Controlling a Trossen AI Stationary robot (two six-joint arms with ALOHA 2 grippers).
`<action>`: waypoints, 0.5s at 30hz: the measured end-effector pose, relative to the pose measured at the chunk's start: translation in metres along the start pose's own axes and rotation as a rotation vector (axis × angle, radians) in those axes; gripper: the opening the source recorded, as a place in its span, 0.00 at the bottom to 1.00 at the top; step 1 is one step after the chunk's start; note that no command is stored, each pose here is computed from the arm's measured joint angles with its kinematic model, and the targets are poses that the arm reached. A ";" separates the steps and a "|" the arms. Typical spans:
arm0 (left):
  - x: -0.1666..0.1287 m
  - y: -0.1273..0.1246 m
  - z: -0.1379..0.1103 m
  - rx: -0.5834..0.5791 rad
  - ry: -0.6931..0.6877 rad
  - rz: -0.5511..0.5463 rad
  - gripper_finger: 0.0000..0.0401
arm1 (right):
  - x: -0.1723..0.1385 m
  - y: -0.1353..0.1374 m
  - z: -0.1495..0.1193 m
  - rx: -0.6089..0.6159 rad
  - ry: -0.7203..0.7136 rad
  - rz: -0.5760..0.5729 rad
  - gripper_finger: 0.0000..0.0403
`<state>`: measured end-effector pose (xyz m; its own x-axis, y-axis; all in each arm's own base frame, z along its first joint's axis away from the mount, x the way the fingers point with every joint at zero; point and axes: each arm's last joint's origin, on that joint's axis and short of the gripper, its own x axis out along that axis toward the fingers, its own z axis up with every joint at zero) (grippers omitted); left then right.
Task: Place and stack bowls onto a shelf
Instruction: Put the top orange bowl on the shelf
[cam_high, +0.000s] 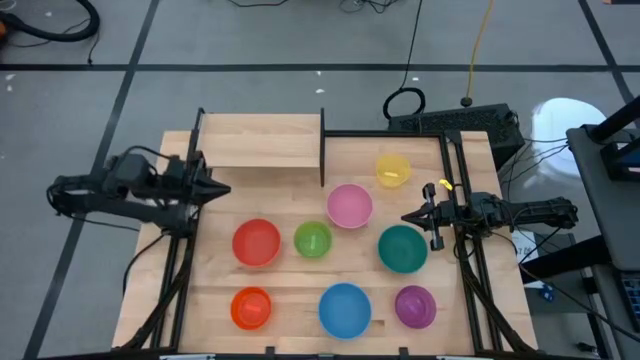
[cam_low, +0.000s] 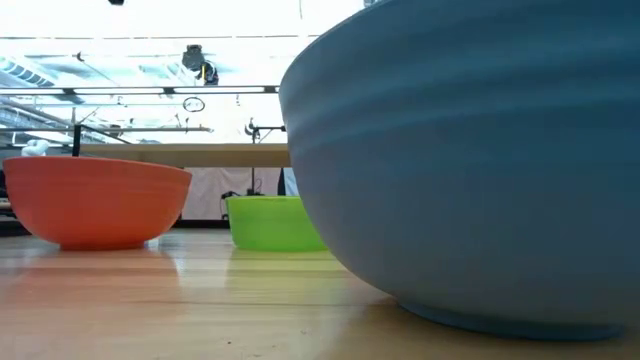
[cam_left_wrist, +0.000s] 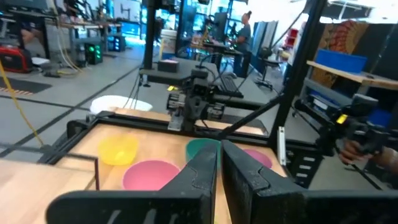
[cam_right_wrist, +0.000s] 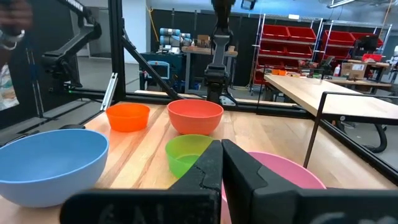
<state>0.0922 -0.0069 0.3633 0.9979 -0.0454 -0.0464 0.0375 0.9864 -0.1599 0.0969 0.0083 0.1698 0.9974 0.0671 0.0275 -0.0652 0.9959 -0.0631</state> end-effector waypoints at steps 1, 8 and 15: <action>-0.001 -0.002 0.008 0.001 0.011 -0.006 0.06 | 0.000 0.000 0.000 0.000 0.000 0.000 0.00; -0.005 -0.014 0.051 0.007 0.146 -0.044 0.06 | 0.000 0.000 0.000 0.000 0.000 0.000 0.00; 0.009 -0.024 0.052 0.003 0.374 -0.063 0.06 | 0.000 0.000 0.000 0.000 0.000 0.000 0.00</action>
<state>0.1035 -0.0226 0.4182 0.9052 -0.1597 -0.3938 0.0985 0.9803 -0.1712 0.0969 0.0083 0.1698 0.9973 0.0673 0.0276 -0.0655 0.9959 -0.0631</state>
